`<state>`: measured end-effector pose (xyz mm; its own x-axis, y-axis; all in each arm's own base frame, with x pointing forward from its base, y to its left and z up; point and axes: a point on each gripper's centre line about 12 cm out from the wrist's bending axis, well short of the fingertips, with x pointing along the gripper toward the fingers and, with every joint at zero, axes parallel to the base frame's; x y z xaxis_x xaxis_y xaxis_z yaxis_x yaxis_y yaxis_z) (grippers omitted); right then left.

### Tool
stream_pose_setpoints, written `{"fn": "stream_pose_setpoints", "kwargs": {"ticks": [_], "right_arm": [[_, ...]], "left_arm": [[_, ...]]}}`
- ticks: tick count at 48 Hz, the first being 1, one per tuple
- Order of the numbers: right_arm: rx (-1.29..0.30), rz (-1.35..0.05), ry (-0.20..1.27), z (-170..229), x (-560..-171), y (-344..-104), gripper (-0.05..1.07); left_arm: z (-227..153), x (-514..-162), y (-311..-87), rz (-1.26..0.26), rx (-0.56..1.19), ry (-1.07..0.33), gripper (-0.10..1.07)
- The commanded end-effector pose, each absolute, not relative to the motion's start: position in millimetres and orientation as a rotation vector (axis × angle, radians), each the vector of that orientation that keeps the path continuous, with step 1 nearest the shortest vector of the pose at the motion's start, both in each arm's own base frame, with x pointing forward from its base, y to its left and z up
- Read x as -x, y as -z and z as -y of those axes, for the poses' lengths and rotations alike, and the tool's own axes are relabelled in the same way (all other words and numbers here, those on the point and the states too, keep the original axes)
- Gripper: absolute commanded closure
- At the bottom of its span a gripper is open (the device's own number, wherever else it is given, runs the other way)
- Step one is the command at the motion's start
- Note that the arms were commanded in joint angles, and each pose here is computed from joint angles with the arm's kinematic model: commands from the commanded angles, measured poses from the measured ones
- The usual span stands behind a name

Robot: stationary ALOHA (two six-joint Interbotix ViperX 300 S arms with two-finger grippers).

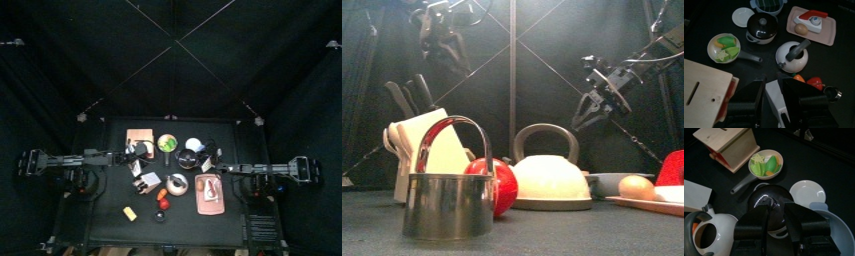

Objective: Grab pairing knife

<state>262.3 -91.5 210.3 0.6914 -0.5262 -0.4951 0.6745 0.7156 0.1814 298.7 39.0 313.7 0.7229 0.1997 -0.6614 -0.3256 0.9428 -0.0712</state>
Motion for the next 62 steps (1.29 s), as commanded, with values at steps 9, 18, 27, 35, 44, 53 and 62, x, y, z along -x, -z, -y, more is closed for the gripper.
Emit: {"fn": "stream_pose_setpoints", "kwargs": {"ticks": [9,18,27,35,44,53,62], "right_arm": [[-0.364,-0.462,0.702,96,-272,-203,0.38],[-0.36,-0.486,0.698,96,-281,-198,0.38],[-0.361,-0.489,0.694,97,-286,-198,0.38],[-0.36,-0.494,0.702,99,-285,-196,0.38],[-0.358,-0.493,0.702,99,-285,-196,0.38],[-0.346,-0.489,0.699,100,-286,-198,0.38],[-0.338,-0.49,0.7,101,-286,-197,0.38]], "left_arm": [[-13,-273,-315,-0.541,0.207,-0.223,0.29],[9,-264,-313,-0.576,0.239,-0.211,0.29],[19,-255,-332,-0.704,0.195,-0.334,0.29],[45,-259,-344,-0.682,0.136,-0.387,0.29],[70,-276,-324,-0.605,0.08,-0.434,0.29],[83,-277,-297,-0.591,0.118,-0.468,0.29],[93,-271,-273,-0.605,0.305,-0.528,0.29]]}}
